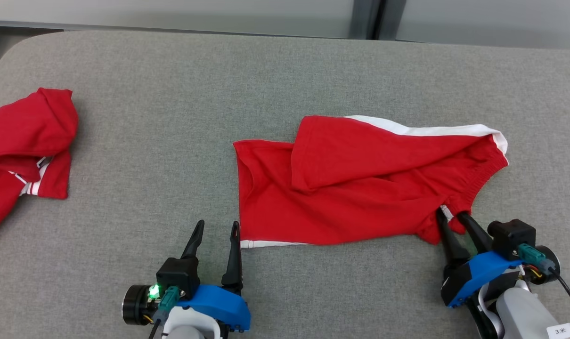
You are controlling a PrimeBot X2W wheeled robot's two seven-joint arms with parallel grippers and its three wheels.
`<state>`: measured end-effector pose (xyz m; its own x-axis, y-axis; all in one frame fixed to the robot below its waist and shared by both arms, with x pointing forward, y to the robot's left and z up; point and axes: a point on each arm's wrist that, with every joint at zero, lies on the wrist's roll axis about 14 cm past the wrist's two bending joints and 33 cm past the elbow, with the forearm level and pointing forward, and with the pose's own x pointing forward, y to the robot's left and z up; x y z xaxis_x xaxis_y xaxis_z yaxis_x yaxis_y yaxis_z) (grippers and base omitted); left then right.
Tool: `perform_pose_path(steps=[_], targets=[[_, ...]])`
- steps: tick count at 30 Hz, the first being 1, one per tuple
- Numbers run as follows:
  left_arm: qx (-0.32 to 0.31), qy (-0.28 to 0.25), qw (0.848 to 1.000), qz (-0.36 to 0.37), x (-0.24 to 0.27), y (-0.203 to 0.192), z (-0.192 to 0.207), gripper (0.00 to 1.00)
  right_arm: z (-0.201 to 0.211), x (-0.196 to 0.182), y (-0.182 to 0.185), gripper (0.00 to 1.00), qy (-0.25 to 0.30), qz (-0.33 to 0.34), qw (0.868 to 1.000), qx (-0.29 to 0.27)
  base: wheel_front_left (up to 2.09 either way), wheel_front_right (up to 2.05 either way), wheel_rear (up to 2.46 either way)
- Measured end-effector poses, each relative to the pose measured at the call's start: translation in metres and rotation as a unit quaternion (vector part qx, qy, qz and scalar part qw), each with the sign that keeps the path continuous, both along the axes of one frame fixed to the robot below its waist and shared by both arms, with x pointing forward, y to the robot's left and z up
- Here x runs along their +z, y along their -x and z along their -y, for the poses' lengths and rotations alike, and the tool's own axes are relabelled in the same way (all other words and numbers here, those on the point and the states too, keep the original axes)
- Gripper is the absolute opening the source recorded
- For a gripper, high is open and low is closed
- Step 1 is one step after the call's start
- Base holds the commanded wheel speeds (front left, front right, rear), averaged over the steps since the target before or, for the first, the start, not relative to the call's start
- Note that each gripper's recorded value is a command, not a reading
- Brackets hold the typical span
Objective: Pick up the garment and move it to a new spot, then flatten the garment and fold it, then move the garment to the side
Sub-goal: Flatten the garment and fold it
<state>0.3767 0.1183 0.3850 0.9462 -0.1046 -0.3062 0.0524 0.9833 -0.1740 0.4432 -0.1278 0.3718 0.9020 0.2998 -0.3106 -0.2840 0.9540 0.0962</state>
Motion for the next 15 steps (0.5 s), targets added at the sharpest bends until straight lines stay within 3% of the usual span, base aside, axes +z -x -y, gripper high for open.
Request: perform_pose_path(steps=[5,15], targets=[[0.010,0.001,1.000,0.007,0.005,0.000,-0.004,1.00,0.006,0.013,0.007,1.00,-0.007,0.016,1.000,-0.015,0.00,0.00,0.00],[0.036,-0.014,0.999,0.036,0.025,0.017,-0.021,1.00,0.046,0.032,0.059,1.00,-0.009,0.032,0.997,-0.074,0.00,0.00,0.00]])
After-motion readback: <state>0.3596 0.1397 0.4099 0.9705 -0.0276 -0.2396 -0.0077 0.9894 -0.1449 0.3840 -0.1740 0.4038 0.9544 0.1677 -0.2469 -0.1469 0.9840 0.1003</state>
